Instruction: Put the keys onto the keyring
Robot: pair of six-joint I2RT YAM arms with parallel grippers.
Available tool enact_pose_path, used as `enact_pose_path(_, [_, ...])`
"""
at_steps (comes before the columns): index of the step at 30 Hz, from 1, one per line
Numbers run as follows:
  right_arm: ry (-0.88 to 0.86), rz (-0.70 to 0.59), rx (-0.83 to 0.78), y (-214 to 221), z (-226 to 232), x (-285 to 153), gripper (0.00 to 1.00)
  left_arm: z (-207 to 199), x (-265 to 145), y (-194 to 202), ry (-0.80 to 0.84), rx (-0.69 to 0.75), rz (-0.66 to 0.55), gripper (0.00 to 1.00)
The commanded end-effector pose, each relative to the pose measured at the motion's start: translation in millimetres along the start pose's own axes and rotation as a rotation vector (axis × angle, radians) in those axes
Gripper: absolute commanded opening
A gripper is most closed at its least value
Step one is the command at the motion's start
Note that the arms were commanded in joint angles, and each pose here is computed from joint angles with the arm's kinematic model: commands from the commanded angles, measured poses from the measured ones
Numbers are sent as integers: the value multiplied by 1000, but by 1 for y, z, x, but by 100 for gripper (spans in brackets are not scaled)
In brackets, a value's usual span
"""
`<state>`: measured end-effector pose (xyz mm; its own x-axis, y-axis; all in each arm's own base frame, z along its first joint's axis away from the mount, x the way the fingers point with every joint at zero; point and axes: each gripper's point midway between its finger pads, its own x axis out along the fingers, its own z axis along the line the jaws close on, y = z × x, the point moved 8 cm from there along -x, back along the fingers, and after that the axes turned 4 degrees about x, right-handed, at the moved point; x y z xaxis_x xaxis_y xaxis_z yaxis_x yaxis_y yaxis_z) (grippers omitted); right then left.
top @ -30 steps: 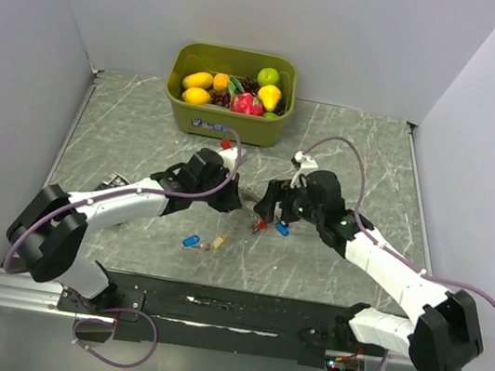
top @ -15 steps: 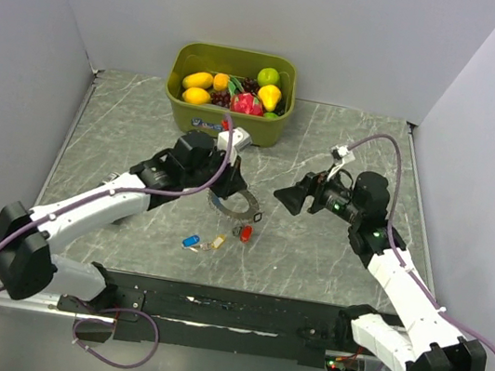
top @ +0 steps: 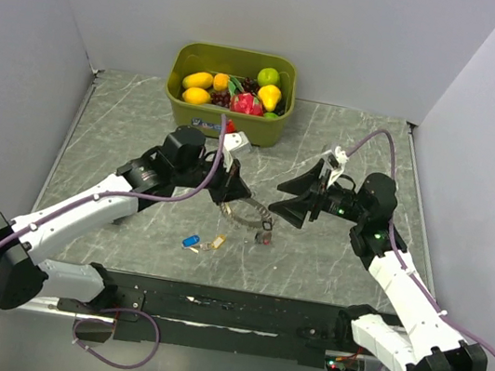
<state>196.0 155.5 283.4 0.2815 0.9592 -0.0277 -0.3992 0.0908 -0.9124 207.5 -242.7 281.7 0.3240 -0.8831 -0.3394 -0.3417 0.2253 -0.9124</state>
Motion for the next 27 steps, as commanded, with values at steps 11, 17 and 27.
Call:
enact_pose_path(11, [-212,15,-42,-7,11,5,64,-37,-18,-39,291,97,-129,1])
enact_pose_path(17, [-294,43,-23,-2,16,16,62,-38,-16,-40,313,98,-133,1])
enact_pose_path(27, [-285,76,9,5,12,29,53,-40,-16,-42,323,106,-134,1])
